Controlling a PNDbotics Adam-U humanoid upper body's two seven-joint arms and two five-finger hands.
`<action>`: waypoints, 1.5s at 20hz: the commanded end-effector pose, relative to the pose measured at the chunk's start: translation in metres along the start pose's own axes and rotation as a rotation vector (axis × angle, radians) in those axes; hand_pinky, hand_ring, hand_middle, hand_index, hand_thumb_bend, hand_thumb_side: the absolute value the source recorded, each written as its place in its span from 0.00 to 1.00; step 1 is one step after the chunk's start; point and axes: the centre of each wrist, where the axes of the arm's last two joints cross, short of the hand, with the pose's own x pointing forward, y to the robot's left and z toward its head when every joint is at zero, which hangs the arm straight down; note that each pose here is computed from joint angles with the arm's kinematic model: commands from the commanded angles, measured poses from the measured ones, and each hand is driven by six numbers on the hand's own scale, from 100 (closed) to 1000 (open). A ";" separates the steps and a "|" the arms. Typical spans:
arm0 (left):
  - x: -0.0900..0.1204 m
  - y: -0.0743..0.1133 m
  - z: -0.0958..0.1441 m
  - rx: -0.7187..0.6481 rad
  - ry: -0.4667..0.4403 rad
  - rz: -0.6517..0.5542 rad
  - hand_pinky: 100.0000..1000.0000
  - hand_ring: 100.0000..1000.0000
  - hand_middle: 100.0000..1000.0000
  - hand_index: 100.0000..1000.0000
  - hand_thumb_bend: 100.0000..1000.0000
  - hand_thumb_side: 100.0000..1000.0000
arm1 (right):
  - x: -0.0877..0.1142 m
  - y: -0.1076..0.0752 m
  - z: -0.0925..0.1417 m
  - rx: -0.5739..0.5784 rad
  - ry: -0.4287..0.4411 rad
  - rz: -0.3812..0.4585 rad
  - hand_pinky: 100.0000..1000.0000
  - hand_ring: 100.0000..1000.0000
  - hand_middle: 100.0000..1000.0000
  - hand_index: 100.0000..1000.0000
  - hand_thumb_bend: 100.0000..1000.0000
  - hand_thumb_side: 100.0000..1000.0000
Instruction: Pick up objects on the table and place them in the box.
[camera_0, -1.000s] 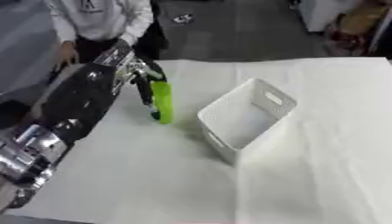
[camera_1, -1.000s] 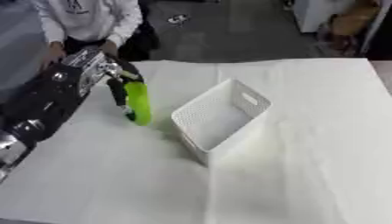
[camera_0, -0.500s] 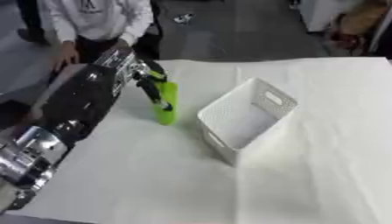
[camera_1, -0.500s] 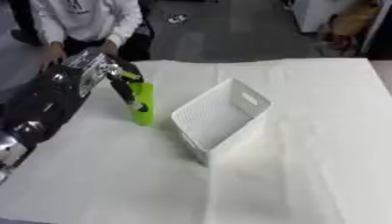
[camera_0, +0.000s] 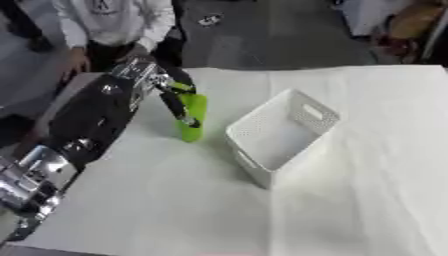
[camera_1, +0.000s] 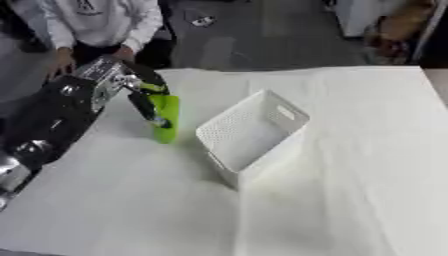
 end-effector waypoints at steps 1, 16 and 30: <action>-0.007 0.017 0.014 0.074 0.009 -0.027 0.00 0.00 0.00 0.29 0.00 0.72 | 0.002 -0.003 -0.008 0.004 -0.027 0.004 0.05 0.23 0.24 0.34 0.10 0.35; 0.022 0.070 0.050 0.284 -0.129 -0.061 0.00 0.00 0.00 0.29 0.00 0.70 | 0.002 -0.004 -0.006 0.013 -0.023 0.007 0.05 0.23 0.24 0.34 0.10 0.35; 0.059 0.102 0.074 0.419 -0.312 -0.109 0.00 0.00 0.00 0.29 0.00 0.70 | 0.002 -0.004 -0.007 0.015 -0.023 0.002 0.05 0.23 0.24 0.34 0.10 0.35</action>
